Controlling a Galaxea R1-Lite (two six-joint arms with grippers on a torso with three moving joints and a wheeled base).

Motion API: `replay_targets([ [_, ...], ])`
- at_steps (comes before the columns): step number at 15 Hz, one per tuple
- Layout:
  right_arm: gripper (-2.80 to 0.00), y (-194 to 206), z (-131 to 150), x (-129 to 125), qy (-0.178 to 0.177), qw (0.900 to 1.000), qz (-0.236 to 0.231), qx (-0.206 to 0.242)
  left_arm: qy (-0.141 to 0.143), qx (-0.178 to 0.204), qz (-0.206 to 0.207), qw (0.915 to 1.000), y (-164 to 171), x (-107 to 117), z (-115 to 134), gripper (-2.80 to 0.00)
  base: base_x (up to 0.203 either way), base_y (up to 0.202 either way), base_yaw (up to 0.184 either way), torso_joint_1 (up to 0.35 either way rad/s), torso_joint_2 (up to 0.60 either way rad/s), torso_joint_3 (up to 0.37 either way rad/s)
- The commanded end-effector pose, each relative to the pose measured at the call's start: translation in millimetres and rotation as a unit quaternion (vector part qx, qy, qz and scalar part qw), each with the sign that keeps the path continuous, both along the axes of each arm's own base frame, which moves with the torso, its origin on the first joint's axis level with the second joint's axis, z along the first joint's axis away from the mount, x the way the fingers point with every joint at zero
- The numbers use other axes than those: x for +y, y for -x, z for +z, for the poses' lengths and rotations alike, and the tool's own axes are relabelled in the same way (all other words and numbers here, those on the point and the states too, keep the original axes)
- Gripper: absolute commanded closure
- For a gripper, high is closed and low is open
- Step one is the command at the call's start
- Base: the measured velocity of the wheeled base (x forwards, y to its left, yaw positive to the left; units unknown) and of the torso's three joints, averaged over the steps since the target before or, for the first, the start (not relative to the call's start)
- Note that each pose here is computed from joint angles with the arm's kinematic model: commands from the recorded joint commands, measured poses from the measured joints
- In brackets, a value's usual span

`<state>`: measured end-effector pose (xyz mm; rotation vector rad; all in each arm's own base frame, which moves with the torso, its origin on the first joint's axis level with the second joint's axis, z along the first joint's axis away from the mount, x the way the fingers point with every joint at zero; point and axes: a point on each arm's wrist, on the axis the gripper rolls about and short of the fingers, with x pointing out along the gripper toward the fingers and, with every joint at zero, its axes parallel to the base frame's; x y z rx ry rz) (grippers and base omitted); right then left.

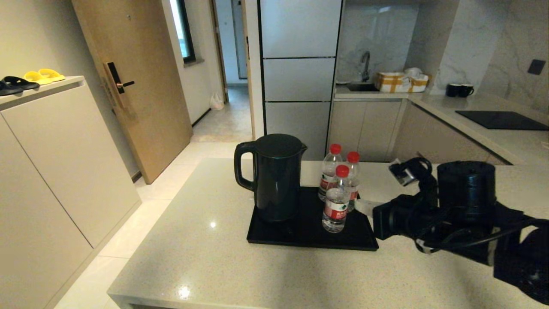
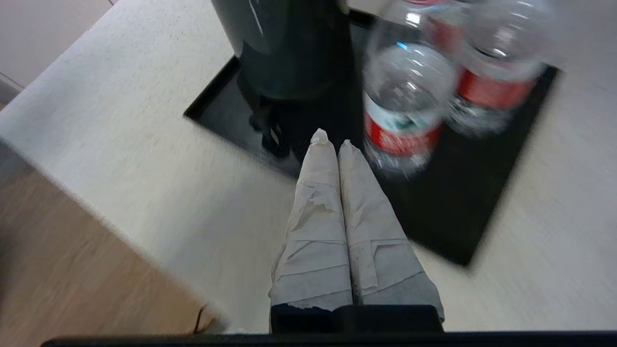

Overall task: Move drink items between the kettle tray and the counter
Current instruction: Pick up the bottled water

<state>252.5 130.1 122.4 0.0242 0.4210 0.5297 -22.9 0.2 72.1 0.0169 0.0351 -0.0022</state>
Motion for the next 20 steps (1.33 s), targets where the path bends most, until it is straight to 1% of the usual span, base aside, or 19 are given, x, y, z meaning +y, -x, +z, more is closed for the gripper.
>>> replay_targets([
  [1,0.0,-18,-30,13,0.01,1.0,0.006,0.012,0.0,0.0,0.0,1.0,0,0,0,0.0,0.0,0.0,0.0,0.0,0.0,0.0],
  [6,0.0,-17,-30,12,0.007,1.0,0.004,0.012,0.0,-0.001,0.0,1.0,0,0,0,0.0,0.0,0.0,0.0,0.0,0.0,0.0],
  [7,-2.8,-16,-28,12,0.006,1.0,0.005,0.012,0.0,0.0,0.0,1.0,0,0,0,0.0,0.0,0.0,0.0,0.0,0.0,0.0],
  [13,-2.8,-19,-32,10,0.006,1.0,0.001,0.015,0.0,-0.001,0.0,1.0,0,0,0,0.0,0.0,0.0,0.0,0.0,0.0,0.0],
  [15,-2.8,-28,-39,8,0.011,1.0,-0.012,0.015,0.0,0.0,0.0,1.0,0,0,0,0.0,0.0,0.0,0.0,0.0,0.0,0.0],
  [16,-2.8,-32,-40,6,0.007,1.0,-0.018,0.006,0.0,0.0,0.0,1.0,0,0,0,0.0,0.0,0.0,0.0,0.0,0.0,0.0],
  [19,-2.8,-52,-60,8,0.011,0.999,-0.05,-0.007,0.0,0.0,0.0,1.0,0,0,0,0.0,0.0,0.0,0.0,0.0,0.0,0.0],
  [20,-2.8,-57,-62,10,0.01,0.998,-0.056,-0.015,0.0,0.0,0.0,1.0,0,0,0,0.0,0.0,0.0,0.0,0.0,0.0,0.0],
])
